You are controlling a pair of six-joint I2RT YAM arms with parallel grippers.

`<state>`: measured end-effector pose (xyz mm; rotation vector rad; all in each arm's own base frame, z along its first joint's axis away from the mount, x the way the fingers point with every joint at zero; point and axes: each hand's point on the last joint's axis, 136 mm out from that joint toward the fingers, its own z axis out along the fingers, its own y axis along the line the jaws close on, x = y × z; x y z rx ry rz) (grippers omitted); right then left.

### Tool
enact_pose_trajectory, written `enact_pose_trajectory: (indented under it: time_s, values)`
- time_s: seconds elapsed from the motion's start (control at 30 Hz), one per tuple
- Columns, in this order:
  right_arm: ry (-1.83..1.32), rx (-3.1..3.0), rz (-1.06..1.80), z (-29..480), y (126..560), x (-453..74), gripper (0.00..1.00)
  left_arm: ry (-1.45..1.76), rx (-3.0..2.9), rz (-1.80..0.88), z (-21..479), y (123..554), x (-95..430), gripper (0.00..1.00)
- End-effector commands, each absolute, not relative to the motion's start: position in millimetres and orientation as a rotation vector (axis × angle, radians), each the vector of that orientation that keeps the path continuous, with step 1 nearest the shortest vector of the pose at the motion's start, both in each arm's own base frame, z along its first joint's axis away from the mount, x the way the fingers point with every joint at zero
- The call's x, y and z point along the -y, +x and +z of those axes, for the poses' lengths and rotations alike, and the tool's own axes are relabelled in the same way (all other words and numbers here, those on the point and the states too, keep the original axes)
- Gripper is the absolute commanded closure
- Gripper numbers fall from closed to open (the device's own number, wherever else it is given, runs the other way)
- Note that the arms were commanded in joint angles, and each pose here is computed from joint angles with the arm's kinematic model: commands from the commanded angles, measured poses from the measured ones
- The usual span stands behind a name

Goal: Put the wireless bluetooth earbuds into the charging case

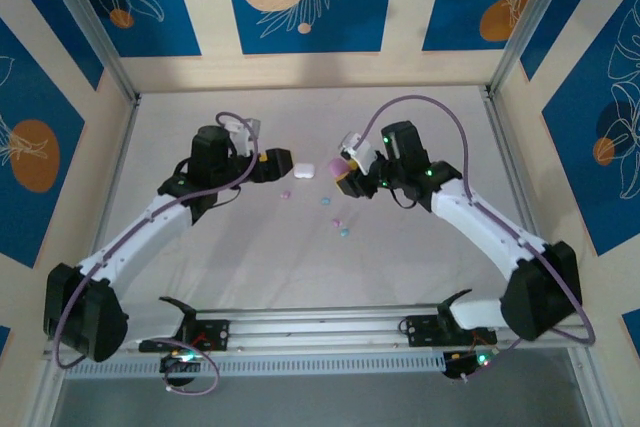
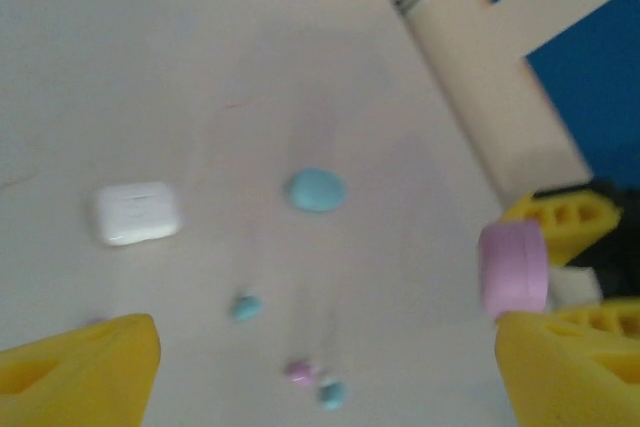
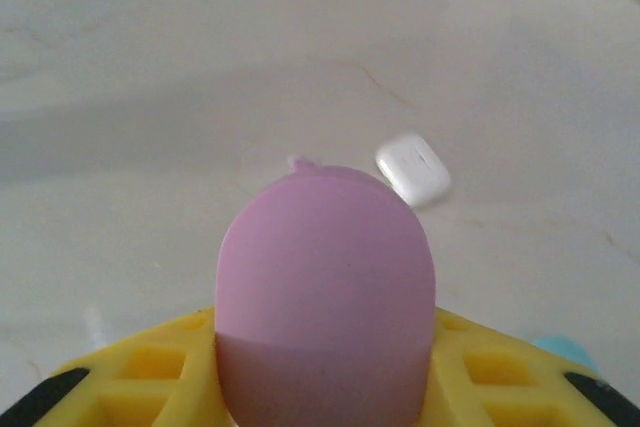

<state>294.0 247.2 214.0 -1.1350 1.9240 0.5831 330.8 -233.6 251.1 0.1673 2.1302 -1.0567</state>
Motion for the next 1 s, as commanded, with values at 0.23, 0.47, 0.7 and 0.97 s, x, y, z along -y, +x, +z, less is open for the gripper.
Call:
enact_pose_trajectory:
  time_s: [0.23,0.47,0.7,0.97]
  values:
    - [-1.188,-1.653,0.583,255,264,-262,0.62,0.353,-2.049,-1.309,299,300,294,0.17]
    - [-1.192,-1.644,0.589,257,261,-266,0.62,0.469,-2.073,-1.282,292,287,315,0.20]
    - [-1.166,-1.640,0.589,259,264,-267,0.61,0.521,-2.107,-1.304,283,282,330,0.28]
    - [-1.138,-1.691,0.560,254,272,-267,0.61,0.550,-2.125,-1.324,280,278,336,0.39]
